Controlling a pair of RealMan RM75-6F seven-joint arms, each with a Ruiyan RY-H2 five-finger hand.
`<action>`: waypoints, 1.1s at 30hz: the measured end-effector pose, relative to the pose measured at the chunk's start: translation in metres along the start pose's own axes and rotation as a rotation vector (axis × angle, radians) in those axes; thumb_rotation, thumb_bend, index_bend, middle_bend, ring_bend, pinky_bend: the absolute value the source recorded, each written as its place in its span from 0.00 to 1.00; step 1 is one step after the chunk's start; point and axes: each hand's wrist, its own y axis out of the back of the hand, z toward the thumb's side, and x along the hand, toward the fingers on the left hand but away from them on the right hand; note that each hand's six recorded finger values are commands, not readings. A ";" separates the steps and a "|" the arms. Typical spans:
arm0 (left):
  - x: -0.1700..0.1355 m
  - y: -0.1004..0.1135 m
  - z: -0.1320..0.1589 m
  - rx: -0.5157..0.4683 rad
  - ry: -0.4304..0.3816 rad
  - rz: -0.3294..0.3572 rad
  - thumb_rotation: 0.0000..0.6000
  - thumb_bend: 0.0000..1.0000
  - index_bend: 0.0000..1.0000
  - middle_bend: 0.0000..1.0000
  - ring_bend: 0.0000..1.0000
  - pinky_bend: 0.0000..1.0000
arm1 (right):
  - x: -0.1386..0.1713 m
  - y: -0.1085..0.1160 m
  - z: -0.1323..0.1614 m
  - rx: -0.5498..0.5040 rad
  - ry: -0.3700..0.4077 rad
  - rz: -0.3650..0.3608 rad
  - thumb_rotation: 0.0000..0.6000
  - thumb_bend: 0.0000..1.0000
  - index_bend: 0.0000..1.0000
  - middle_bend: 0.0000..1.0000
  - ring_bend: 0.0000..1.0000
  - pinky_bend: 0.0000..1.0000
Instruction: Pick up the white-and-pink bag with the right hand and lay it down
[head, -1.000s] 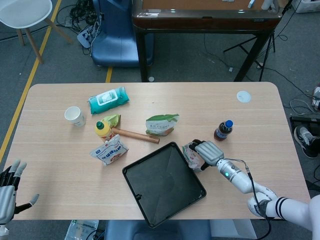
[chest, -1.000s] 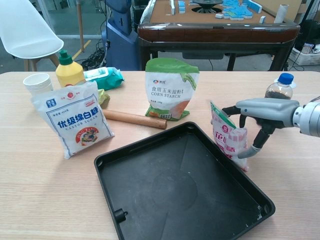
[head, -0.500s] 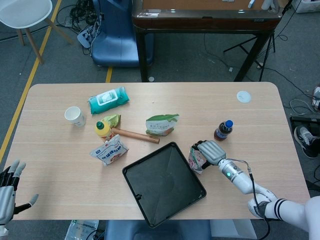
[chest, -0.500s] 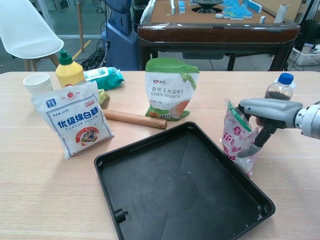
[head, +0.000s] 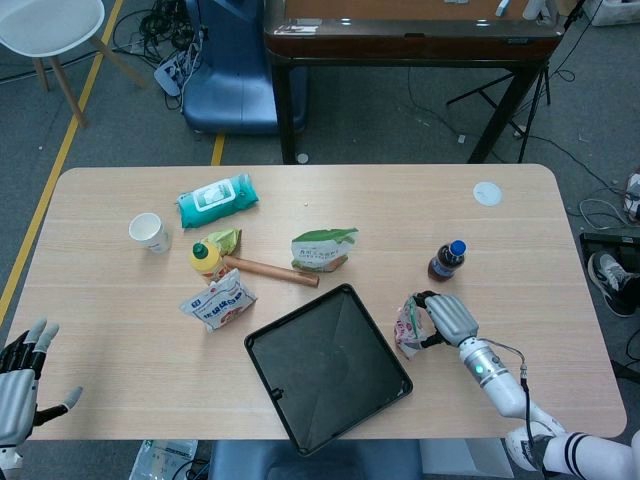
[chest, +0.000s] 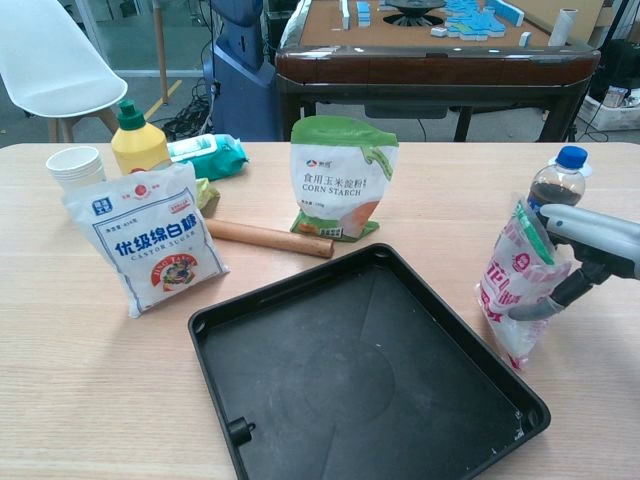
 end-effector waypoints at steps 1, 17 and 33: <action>0.000 0.000 0.000 -0.001 0.000 -0.001 1.00 0.18 0.08 0.02 0.00 0.06 | 0.003 -0.001 -0.001 -0.005 -0.005 0.004 1.00 0.07 0.29 0.31 0.23 0.41; -0.001 -0.003 -0.002 0.000 0.008 -0.008 1.00 0.18 0.08 0.02 0.00 0.06 | 0.024 0.009 -0.013 0.057 -0.002 0.094 1.00 0.08 0.18 0.27 0.21 0.40; -0.005 0.000 -0.001 0.008 0.017 -0.005 1.00 0.18 0.08 0.02 0.00 0.06 | -0.008 0.051 -0.008 0.275 0.104 0.140 1.00 0.03 0.18 0.27 0.20 0.38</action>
